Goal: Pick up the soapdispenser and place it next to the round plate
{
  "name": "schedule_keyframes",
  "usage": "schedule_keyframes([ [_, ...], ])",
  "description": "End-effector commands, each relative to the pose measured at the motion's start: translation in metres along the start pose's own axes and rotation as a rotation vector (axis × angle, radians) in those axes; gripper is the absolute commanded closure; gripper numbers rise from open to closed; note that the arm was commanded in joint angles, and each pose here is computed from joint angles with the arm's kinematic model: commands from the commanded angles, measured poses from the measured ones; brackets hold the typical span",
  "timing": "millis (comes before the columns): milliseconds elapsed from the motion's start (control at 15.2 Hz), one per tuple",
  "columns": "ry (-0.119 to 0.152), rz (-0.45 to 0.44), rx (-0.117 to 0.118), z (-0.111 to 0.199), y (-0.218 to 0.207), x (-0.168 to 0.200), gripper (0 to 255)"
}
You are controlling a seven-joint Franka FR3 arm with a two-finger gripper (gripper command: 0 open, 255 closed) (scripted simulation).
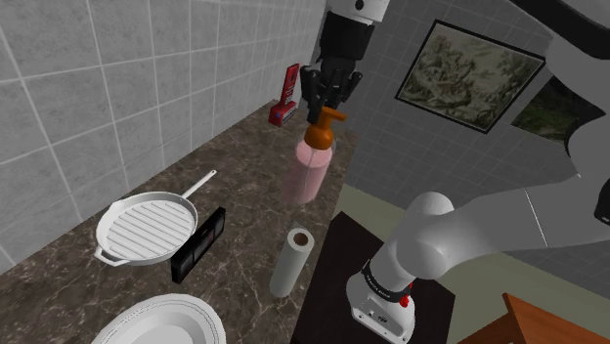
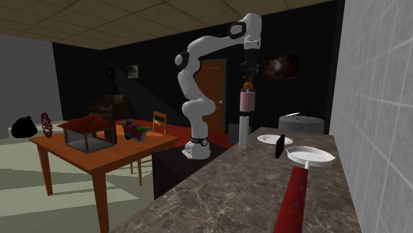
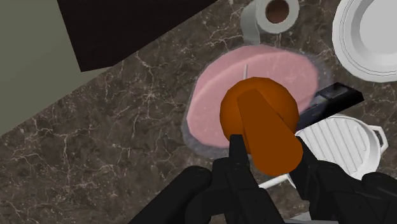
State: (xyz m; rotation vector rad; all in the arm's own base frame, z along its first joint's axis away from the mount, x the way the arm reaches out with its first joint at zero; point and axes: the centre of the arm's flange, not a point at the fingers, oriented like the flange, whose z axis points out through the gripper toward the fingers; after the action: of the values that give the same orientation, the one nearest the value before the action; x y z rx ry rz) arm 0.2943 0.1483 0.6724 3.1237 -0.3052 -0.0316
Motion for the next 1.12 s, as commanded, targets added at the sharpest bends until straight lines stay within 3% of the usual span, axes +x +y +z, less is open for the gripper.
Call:
schedule_keyframes([
  [0,0.0,0.002,0.0,0.0,-0.021,-0.02,255],
  [1056,0.0,0.002,0.0,0.001,-0.194,-0.141,255],
])
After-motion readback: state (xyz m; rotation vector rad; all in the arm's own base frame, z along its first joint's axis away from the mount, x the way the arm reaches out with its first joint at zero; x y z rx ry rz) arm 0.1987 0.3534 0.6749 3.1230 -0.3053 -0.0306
